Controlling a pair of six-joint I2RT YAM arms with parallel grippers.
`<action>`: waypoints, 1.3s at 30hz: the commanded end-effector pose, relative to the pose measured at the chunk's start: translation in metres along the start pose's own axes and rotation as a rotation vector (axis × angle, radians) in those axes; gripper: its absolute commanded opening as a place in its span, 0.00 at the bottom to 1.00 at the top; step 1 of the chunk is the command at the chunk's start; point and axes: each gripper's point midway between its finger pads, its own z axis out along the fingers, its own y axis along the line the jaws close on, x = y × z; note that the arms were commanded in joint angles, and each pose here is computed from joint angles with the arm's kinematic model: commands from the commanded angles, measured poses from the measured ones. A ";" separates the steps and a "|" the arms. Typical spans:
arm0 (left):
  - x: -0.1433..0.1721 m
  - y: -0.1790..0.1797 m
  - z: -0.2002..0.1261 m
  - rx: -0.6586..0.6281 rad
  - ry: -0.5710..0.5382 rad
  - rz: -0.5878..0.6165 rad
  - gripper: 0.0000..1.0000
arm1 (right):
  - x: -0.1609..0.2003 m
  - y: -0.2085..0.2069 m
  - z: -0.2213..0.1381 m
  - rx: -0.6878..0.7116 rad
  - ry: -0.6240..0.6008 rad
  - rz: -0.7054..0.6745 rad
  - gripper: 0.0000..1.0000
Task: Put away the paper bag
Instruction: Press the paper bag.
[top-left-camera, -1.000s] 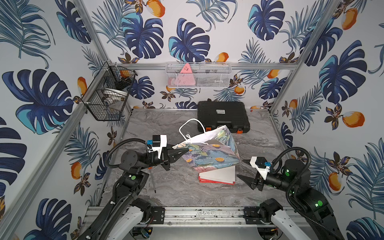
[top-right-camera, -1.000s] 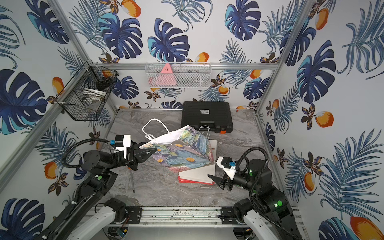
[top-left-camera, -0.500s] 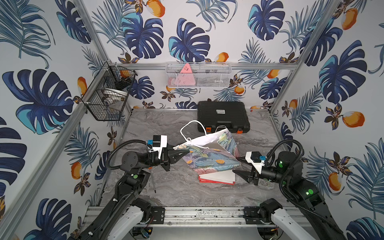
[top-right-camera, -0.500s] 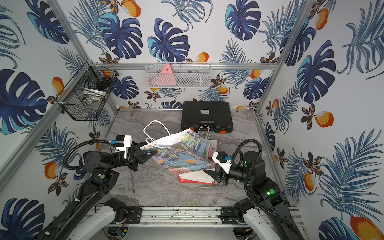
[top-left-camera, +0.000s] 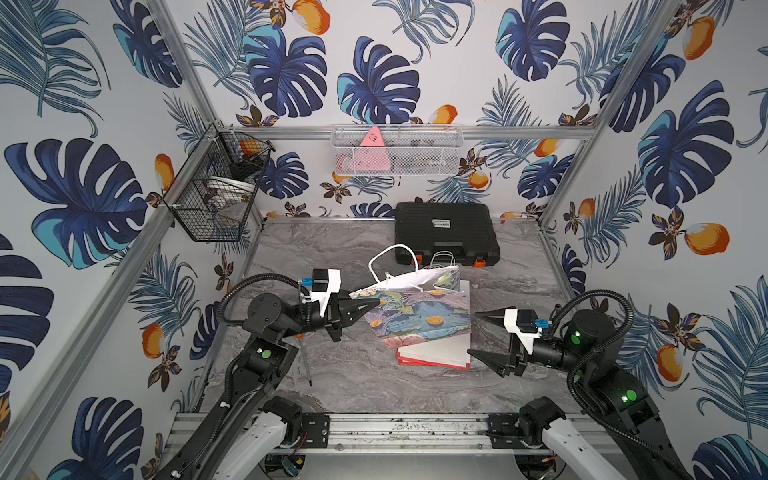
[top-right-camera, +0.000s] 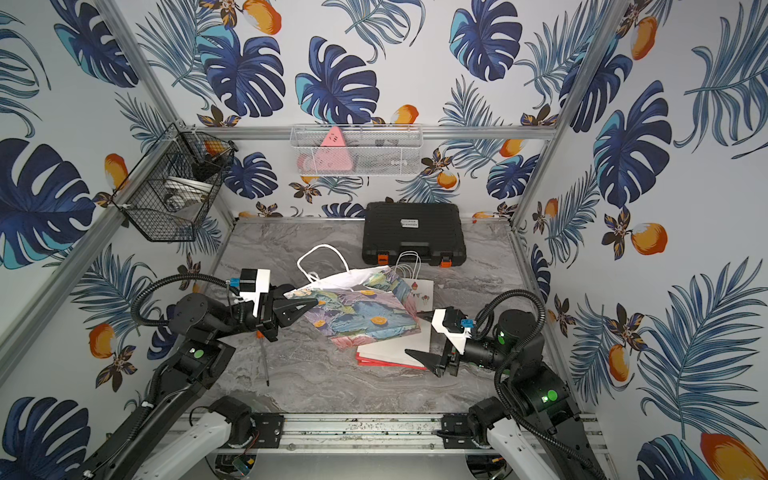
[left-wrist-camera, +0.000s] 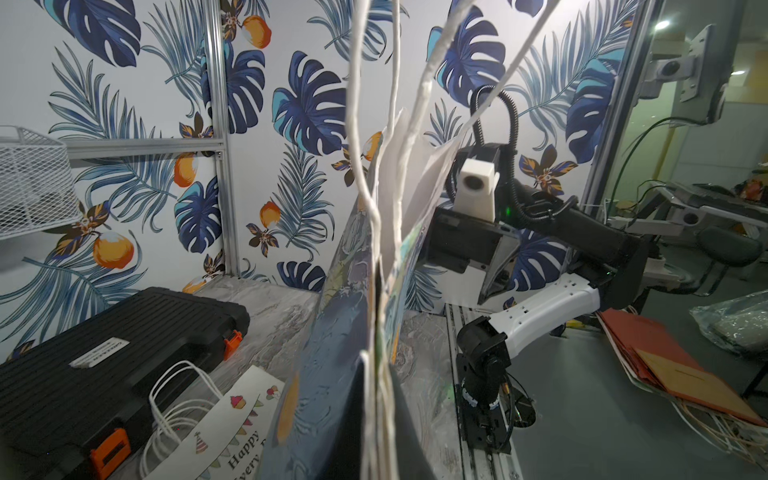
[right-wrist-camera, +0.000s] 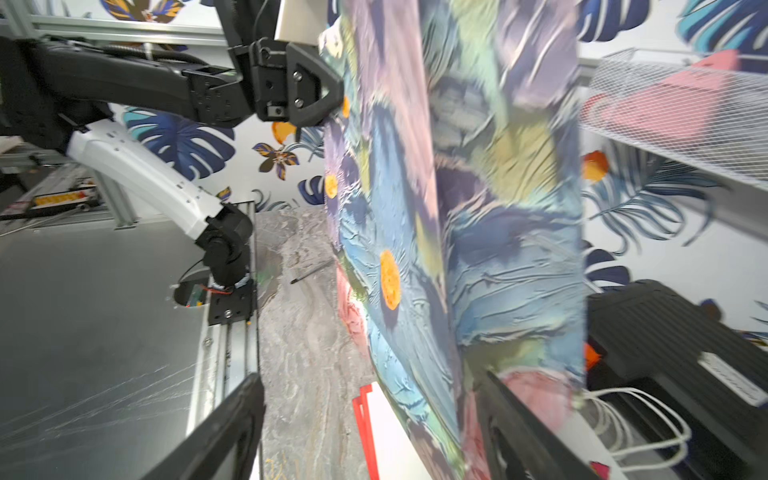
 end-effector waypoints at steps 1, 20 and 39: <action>0.035 0.000 -0.005 -0.011 0.131 -0.018 0.00 | 0.018 -0.027 -0.004 0.161 0.108 0.014 0.85; 0.049 -0.030 -0.009 0.167 0.189 -0.118 0.00 | -0.016 0.015 0.031 -0.295 -0.076 0.133 0.90; 0.050 -0.012 -0.007 0.043 0.212 -0.236 0.00 | -0.017 0.024 0.074 -0.367 -0.054 0.143 0.04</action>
